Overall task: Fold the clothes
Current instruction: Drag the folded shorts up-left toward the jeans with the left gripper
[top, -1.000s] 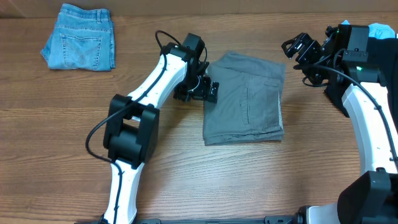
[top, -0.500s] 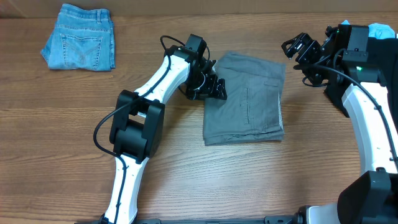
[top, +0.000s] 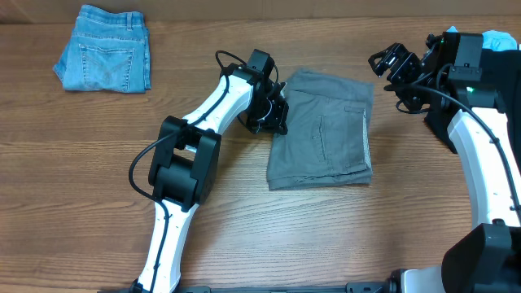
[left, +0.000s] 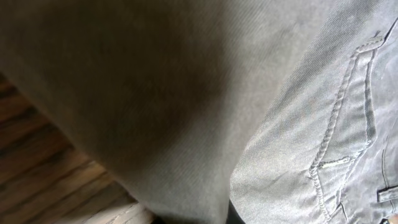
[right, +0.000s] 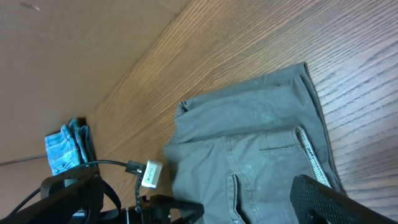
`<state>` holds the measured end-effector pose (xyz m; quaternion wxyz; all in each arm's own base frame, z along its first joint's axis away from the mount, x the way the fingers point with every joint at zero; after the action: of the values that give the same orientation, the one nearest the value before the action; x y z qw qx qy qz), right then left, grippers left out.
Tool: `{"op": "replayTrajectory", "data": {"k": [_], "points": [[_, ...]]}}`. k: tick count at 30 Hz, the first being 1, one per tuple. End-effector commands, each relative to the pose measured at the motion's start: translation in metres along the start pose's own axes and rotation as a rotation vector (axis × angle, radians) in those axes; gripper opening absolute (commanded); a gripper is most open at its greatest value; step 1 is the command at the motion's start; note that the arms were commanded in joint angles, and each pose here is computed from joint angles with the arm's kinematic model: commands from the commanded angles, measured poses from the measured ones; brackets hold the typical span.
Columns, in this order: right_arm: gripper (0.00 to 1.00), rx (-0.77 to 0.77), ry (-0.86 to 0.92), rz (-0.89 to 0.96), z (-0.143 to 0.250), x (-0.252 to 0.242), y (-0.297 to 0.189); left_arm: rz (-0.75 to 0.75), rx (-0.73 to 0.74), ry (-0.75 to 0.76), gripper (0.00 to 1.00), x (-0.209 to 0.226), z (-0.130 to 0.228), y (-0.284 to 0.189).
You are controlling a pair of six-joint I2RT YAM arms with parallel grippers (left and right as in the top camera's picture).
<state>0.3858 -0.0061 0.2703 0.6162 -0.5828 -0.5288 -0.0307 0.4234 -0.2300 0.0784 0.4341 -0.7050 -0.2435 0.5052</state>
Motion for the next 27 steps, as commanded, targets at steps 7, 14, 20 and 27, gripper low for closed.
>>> {"op": "replayTrajectory", "data": {"k": [7, 14, 20, 27], "points": [[1.00, -0.002, 0.002, -0.009, -0.001, 0.001, 0.000, -0.393, 0.006, -0.121, 0.04, 0.121, 0.000, -0.065], [1.00, -0.002, 0.002, -0.009, -0.001, 0.001, 0.000, -0.611, -0.140, -0.096, 0.04, 0.171, -0.017, -0.143], [1.00, -0.002, 0.002, -0.009, -0.001, 0.001, 0.000, -0.808, -0.192, -0.006, 0.04, 0.195, -0.026, -0.178], [1.00, -0.002, 0.002, -0.009, -0.001, 0.001, 0.000, -1.036, -0.209, -0.011, 0.04, 0.212, -0.029, -0.207]]}}
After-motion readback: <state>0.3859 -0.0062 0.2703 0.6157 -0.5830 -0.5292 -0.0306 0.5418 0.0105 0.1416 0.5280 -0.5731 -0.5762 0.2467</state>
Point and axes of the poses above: each gripper's point midway between its finger pads, its own y axis out along the fingers, its own x axis along the line the jaws close on, z = x × y, the point moved 9 cm from there along -y, back along the fingers, and after that the axes turned 11 degrees about y, right-handed, at the moved point
